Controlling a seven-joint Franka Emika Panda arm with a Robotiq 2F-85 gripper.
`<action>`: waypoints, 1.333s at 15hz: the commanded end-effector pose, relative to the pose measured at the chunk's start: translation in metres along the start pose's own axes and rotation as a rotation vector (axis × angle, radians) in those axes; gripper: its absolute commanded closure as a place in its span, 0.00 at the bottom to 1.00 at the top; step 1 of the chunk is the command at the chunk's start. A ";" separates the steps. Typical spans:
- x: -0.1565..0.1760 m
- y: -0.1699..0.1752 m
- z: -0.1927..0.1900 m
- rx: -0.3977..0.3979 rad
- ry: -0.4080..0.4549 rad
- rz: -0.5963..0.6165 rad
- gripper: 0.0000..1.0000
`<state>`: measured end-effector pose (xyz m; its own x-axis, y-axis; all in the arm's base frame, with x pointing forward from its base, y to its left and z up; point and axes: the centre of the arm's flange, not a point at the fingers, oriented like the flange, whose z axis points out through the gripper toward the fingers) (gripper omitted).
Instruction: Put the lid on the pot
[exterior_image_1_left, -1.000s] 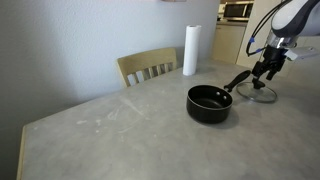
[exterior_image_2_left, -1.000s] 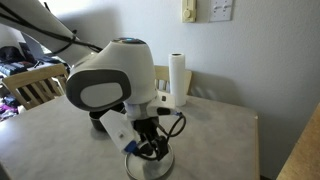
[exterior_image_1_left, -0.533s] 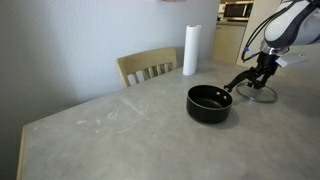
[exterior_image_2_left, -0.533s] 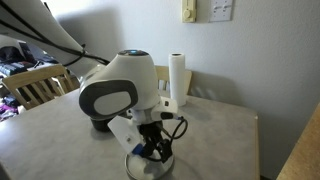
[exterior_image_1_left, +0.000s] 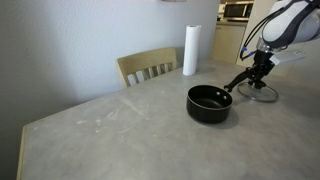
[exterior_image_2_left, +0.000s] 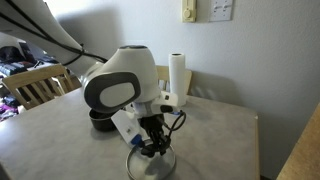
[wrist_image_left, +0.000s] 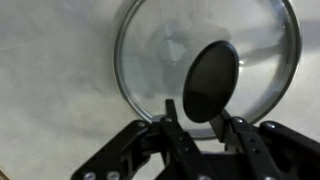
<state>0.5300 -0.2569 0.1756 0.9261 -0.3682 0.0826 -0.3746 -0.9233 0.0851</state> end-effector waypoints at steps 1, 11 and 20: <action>-0.002 -0.003 -0.010 -0.047 -0.037 0.029 0.40; -0.015 -0.005 -0.028 -0.077 -0.145 0.123 0.00; -0.019 -0.010 -0.025 -0.032 -0.221 0.124 0.00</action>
<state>0.5192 -0.2390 0.2003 0.8617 -0.4977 -0.0989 -0.4827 -0.8641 0.1427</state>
